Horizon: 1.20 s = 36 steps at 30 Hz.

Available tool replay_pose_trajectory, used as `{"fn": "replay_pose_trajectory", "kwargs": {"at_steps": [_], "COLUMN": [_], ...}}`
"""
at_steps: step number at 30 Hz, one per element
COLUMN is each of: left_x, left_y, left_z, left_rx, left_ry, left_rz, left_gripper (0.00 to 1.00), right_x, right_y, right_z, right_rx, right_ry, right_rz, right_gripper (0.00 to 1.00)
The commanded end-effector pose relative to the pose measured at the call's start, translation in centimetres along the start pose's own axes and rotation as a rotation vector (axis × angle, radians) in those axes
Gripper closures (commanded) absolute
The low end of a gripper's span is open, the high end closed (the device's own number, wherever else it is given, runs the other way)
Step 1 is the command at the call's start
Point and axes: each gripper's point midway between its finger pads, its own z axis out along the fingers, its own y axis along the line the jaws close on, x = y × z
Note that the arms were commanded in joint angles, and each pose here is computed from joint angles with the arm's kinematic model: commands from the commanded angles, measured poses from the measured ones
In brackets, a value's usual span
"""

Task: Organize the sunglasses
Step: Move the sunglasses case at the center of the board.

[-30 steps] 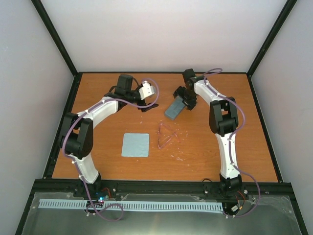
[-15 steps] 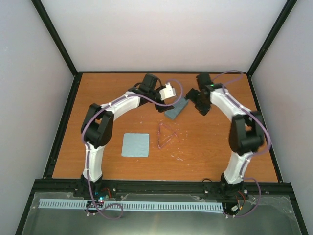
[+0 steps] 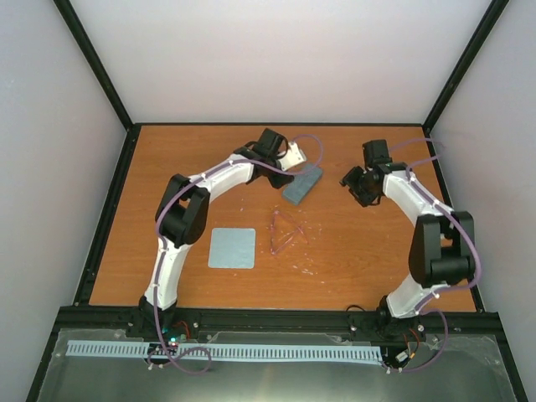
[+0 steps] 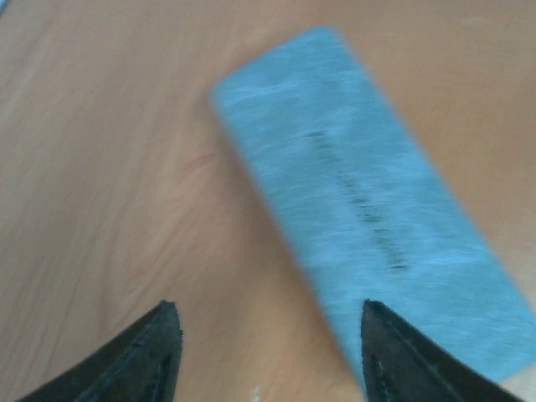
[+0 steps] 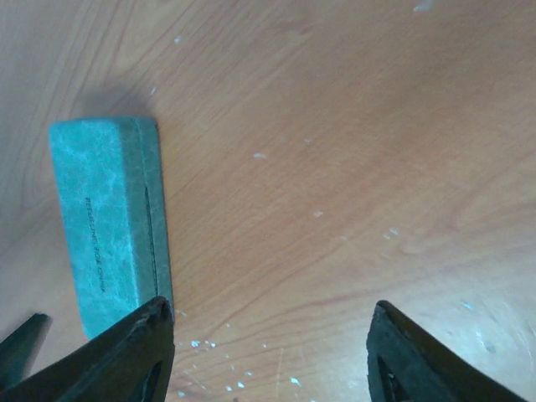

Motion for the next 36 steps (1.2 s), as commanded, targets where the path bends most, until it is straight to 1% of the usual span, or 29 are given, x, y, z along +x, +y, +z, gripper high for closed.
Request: {"fn": "replay_pose_trajectory", "kwargs": {"at_steps": [1, 2, 3, 4, 5, 6, 7, 9, 11, 15, 19, 24, 28, 34, 36], "left_x": [-0.2, 0.6, 1.7, 2.8, 3.8, 4.7, 5.3, 5.9, 6.2, 5.6, 5.0, 4.6, 3.2, 1.8, 1.7], "left_y": [9.0, 9.7, 10.0, 10.0, 9.6, 9.0, 8.4, 7.3, 6.5, 5.8, 5.3, 4.2, 2.2, -0.8, -1.7], "left_z": [-3.4, -3.3, -2.9, -2.3, -1.7, -1.0, -0.5, 0.2, 0.6, 0.6, 0.7, 1.1, 1.3, 1.8, 2.1], "left_rx": [-0.213, -0.225, -0.231, -0.231, -0.224, -0.205, -0.181, -0.139, -0.104, -0.067, -0.040, 0.004, 0.071, 0.139, 0.149], "left_ry": [-0.052, -0.038, -0.011, 0.018, 0.043, 0.059, 0.063, 0.055, 0.045, -0.007, -0.053, -0.090, -0.133, -0.173, -0.173], "left_rz": [-0.139, -0.136, -0.117, -0.093, -0.062, -0.037, -0.019, -0.007, 0.001, 0.027, 0.049, 0.042, 0.045, 0.049, 0.063], "left_gripper": [0.47, 0.53, 0.58, 0.63, 0.68, 0.72, 0.75, 0.80, 0.81, 0.81, 0.81, 0.81, 0.81, 0.81, 0.81], "right_x": [-0.6, -0.7, -0.8, -0.9, -0.7, -0.7, -0.4, -0.3, 0.7, 2.0, 2.6, 2.3, 1.9, 2.0, 1.7], "right_y": [4.1, 4.9, 5.6, 6.4, 7.1, 8.0, 8.7, 9.9, 11.5, 12.2, 12.7, 11.9, 11.0, 10.3, 10.2], "right_z": [1.9, 2.2, 2.5, 3.0, 3.6, 4.0, 4.7, 5.8, 6.8, 8.7, 9.5, 9.5, 9.1, 9.5, 9.4], "right_rx": [-0.080, -0.078, -0.080, -0.077, -0.072, -0.072, -0.062, -0.043, -0.028, 0.030, 0.064, 0.137, 0.177, 0.208, 0.215], "right_ry": [0.054, 0.062, 0.070, 0.083, 0.100, 0.114, 0.134, 0.154, 0.177, 0.239, 0.256, 0.245, 0.215, 0.218, 0.210], "right_rz": [-0.069, -0.086, -0.101, -0.111, -0.124, -0.136, -0.147, -0.164, -0.190, -0.190, -0.200, -0.207, -0.222, -0.228, -0.234], "right_gripper": [0.51, 0.60, 0.61, 0.56, 0.49, 0.45, 0.43, 0.36, 0.32, 0.24, 0.22, 0.22, 0.22, 0.15, 0.15]}}
